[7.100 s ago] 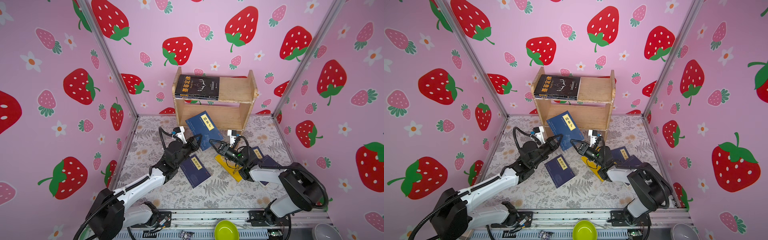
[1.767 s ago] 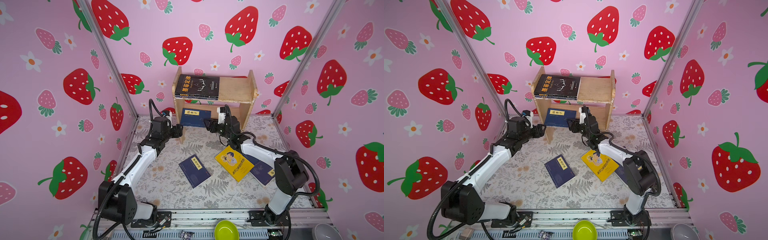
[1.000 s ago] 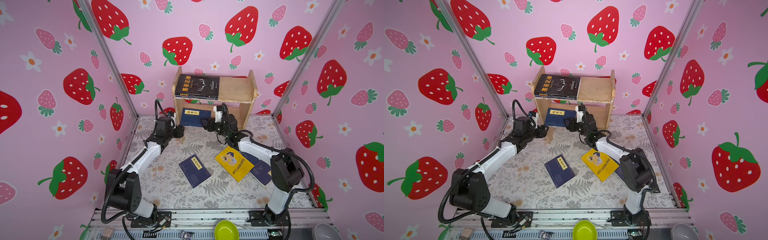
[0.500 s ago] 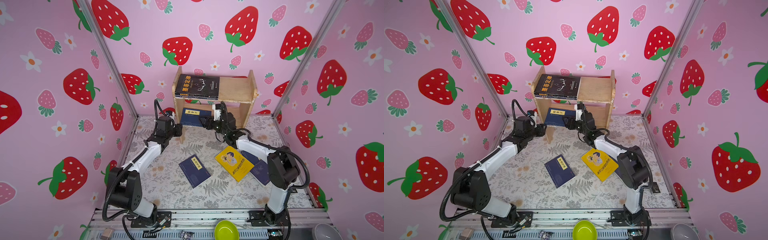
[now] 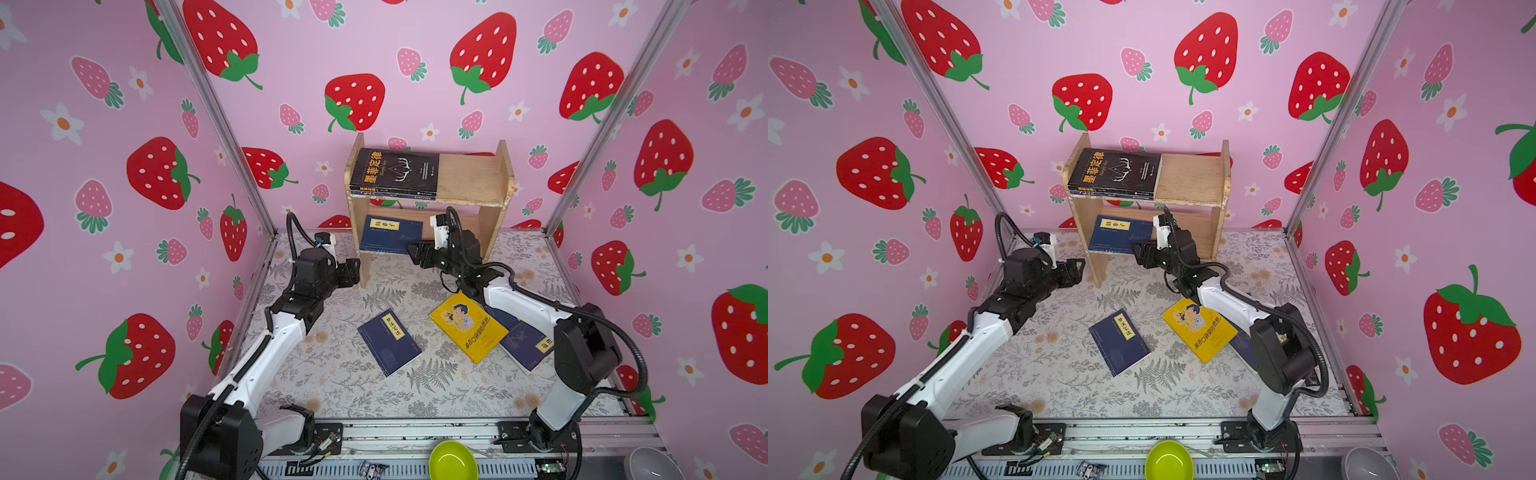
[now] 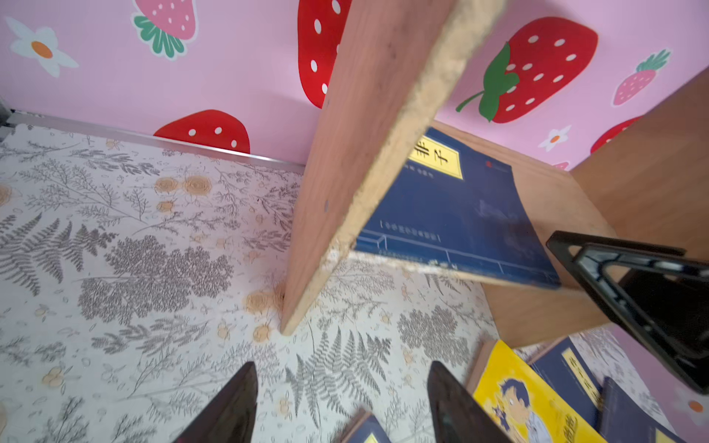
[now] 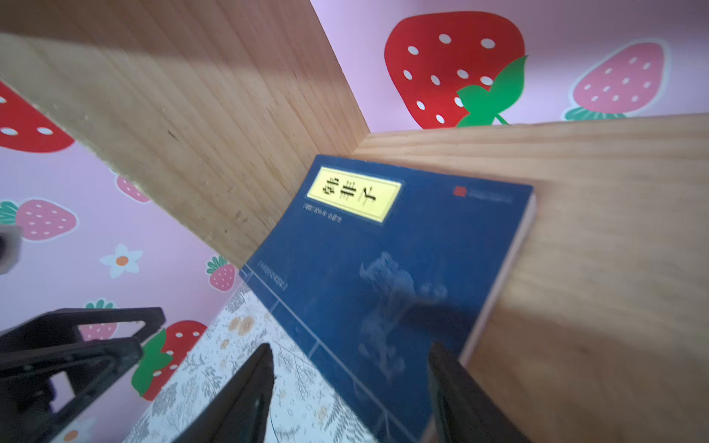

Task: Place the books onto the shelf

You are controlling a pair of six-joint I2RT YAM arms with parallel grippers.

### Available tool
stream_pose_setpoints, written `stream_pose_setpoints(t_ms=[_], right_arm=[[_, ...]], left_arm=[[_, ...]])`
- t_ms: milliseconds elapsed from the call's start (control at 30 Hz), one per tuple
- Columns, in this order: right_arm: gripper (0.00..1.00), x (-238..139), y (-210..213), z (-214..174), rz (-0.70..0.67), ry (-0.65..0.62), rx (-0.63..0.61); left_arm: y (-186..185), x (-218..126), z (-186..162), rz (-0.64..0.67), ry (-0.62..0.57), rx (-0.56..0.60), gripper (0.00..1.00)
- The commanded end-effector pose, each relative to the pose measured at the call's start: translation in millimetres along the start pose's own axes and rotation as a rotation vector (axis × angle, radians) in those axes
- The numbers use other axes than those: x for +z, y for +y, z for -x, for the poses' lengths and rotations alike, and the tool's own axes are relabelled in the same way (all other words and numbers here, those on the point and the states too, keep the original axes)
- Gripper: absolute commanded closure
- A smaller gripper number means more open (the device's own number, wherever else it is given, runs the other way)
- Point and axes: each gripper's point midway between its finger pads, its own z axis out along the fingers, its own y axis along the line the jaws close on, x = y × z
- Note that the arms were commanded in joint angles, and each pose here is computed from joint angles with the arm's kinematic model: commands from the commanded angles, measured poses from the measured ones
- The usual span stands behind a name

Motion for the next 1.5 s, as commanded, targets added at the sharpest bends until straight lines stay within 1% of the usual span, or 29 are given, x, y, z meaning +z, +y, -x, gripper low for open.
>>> stream_pose_setpoints(t_ms=[0, 100, 167, 233, 300, 367, 433, 533, 600, 633, 800, 933, 1100, 1200, 1300, 1467], right_arm=[[0.34, -42, -2, -7, -0.067, 0.003, -0.076], [0.34, -86, -8, -31, -0.137, 0.001, -0.110], [0.34, -112, -9, -51, -0.169, 0.016, -0.130], [0.34, -131, -12, -71, -0.195, 0.046, -0.127], [0.34, -140, -14, -100, -0.193, 0.116, -0.096], [0.34, -142, -12, -128, -0.167, 0.173, -0.066], [0.34, -138, -7, -156, -0.112, 0.237, -0.046], [0.34, -123, 4, -190, -0.044, 0.335, -0.039], [0.35, -111, 9, -206, -0.020, 0.378, -0.042], [0.35, -104, 9, -213, -0.019, 0.388, -0.037], [0.36, -80, 19, -234, 0.043, 0.414, 0.002], [0.38, -65, 25, -252, 0.085, 0.486, -0.017], [0.41, -56, 18, -277, 0.062, 0.599, -0.004], [0.43, -54, 20, -288, 0.074, 0.646, 0.018], [0.44, -52, 22, -294, 0.081, 0.672, 0.042], [0.47, -49, 35, -304, 0.151, 0.723, 0.102]], left_arm=[[7, -23, -65, 0.020, 0.192, -0.104, 0.11], [14, -47, -100, 0.049, 0.253, -0.207, 0.00], [14, -56, -122, 0.031, 0.285, -0.307, 0.01], [19, -61, -147, 0.054, 0.315, -0.424, 0.01], [20, -60, -173, 0.055, 0.360, -0.527, 0.01], [19, -58, -194, 0.056, 0.391, -0.582, 0.01], [18, -54, -211, 0.066, 0.413, -0.628, 0.01], [13, -48, -223, 0.067, 0.425, -0.662, 0.01], [10, -44, -230, 0.073, 0.426, -0.675, 0.01], [14, -40, -233, 0.089, 0.408, -0.681, 0.01], [12, -28, -251, 0.096, 0.406, -0.712, 0.01], [8, -20, -261, 0.102, 0.436, -0.686, 0.01], [10, -10, -273, 0.125, 0.454, -0.693, 0.01], [10, -2, -281, 0.126, 0.471, -0.703, 0.01], [4, 9, -287, 0.099, 0.492, -0.708, 0.01], [-10, 25, -290, 0.049, 0.517, -0.737, 0.00]])
